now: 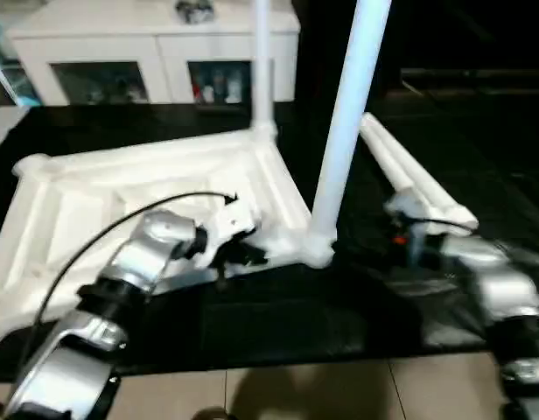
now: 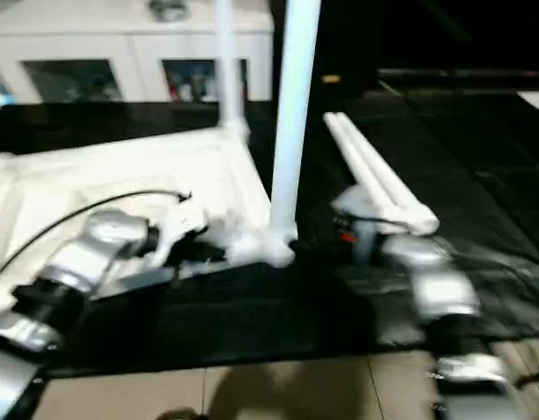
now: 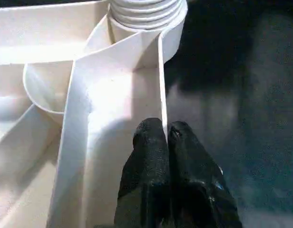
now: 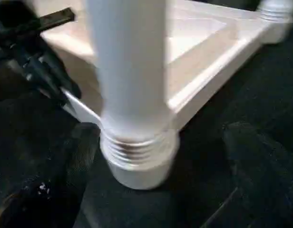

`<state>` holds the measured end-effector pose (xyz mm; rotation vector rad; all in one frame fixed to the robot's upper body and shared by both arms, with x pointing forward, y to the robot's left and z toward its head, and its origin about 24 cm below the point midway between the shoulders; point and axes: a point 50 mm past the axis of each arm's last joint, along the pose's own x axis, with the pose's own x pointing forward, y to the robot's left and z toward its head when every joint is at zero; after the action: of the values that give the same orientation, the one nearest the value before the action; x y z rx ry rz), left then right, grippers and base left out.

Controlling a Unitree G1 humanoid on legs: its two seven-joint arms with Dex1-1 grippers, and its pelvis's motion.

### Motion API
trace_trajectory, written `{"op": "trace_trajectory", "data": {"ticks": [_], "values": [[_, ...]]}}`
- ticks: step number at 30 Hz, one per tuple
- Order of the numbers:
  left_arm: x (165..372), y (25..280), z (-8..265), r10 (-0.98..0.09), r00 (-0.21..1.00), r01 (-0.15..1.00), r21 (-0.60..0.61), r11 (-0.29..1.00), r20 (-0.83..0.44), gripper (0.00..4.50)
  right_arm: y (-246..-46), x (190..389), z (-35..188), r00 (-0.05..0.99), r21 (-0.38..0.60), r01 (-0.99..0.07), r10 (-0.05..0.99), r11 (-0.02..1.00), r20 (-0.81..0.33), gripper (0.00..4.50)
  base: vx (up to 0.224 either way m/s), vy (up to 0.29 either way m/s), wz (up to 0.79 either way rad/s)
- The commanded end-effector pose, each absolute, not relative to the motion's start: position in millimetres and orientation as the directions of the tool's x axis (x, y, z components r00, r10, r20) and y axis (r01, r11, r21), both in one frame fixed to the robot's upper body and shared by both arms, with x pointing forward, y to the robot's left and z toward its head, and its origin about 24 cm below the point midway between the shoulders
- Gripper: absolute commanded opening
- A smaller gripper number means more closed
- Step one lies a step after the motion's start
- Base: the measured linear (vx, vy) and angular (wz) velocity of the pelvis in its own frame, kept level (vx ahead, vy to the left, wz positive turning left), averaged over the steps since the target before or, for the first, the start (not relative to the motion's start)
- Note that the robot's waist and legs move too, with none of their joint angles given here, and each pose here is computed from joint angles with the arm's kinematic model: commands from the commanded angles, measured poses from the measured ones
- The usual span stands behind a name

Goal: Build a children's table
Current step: Rotate leg to tighten

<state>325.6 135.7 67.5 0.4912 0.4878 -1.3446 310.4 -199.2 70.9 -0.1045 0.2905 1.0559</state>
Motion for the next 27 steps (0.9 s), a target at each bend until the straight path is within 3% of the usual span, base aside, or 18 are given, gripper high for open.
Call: {"op": "trace_trajectory", "data": {"ticks": [1,2,5,13,18,27], "values": [[321.9,128.2,76.6,-0.808,0.067,0.996,0.086,0.020,-0.585,0.00,-191.6,301.7,73.4,0.328,0.071,-0.929,0.896,0.364,-0.299,4.42,0.000,0.000,0.00],[321.9,128.2,76.6,-0.808,0.067,0.996,0.086,0.020,-0.585,0.00,-191.6,301.7,73.4,0.328,0.071,-0.929,0.896,0.364,-0.299,4.42,0.000,0.000,0.00],[316.7,133.0,72.8,-0.797,-0.004,0.997,0.059,-0.049,-0.604,0.00,-188.8,293.2,72.7,0.201,0.071,-0.968,0.916,0.240,-0.346,4.42,0.000,0.000,0.00],[306.5,135.5,67.4,-0.757,-0.122,0.984,0.019,-0.175,-0.642,0.00,-176.9,293.2,63.0,0.106,0.025,-0.991,0.898,0.129,-0.427,4.42,0.000,0.000,0.00],[306.1,131.6,68.2,-0.762,-0.136,0.981,0.022,-0.194,-0.634,0.00,-171.2,293.3,63.4,0.067,0.039,-0.995,0.905,0.092,-0.420,4.42,0.000,0.000,0.00],[304.9,129.1,67.6,-0.761,-0.149,0.977,0.027,-0.213,-0.632,0.00,-164.6,292.7,60.6,0.033,0.066,-0.996,0.920,0.064,-0.390,3.79,0.000,0.000,0.00]]}}
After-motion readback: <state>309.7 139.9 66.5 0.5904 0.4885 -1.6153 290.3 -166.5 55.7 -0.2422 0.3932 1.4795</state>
